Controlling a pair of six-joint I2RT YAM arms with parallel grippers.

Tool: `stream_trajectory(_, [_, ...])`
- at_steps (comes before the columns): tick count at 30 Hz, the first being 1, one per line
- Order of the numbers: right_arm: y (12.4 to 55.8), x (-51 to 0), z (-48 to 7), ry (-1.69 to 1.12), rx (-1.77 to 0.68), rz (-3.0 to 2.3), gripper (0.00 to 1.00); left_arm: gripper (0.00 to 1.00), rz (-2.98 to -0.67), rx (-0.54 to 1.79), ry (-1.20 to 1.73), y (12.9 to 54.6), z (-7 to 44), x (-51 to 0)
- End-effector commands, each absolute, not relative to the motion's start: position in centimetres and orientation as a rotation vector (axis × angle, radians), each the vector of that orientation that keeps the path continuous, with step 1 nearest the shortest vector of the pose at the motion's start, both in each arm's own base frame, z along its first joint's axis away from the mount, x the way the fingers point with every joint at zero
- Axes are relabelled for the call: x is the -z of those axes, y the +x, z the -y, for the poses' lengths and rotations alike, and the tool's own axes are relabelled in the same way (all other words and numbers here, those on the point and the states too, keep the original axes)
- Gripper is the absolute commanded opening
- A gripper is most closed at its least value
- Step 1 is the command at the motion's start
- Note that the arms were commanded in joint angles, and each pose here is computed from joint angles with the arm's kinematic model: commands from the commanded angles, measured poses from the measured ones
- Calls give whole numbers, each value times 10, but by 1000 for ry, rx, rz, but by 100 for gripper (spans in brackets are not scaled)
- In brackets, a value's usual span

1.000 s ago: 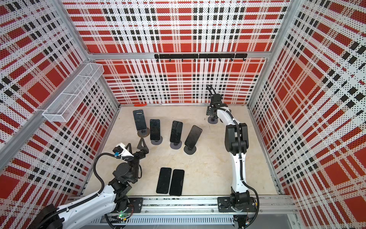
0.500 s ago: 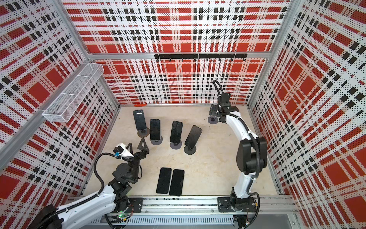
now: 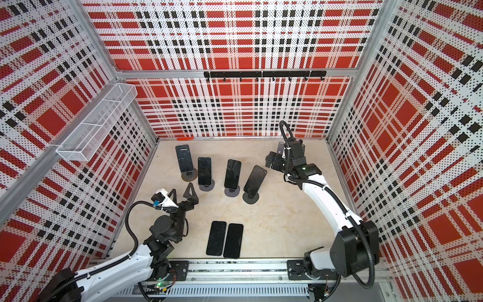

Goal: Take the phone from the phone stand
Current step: 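Open the right gripper off the placed stand while the left arm reaches toward the phones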

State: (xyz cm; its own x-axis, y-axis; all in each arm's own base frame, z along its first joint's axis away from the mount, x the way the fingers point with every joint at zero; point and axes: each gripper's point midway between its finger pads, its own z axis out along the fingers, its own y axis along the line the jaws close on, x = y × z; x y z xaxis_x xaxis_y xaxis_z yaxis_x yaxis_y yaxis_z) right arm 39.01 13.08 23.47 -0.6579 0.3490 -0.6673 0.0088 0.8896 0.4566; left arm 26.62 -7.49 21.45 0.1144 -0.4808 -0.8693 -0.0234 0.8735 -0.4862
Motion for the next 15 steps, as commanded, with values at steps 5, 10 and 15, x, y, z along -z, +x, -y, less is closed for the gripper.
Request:
stream_trajectory(5, [379,-235,-129,189,-561,-2140,94,98,-1425,362,-415,269,82,-224])
stream_trajectory(10, [370,-226,-127,278,-589,-2179,92,98,-1442,350,-339,270,97,-230])
stream_trajectory(15, [362,-226,-126,322,-581,-2231,93,98,-1444,378,-283,270,120,-247])
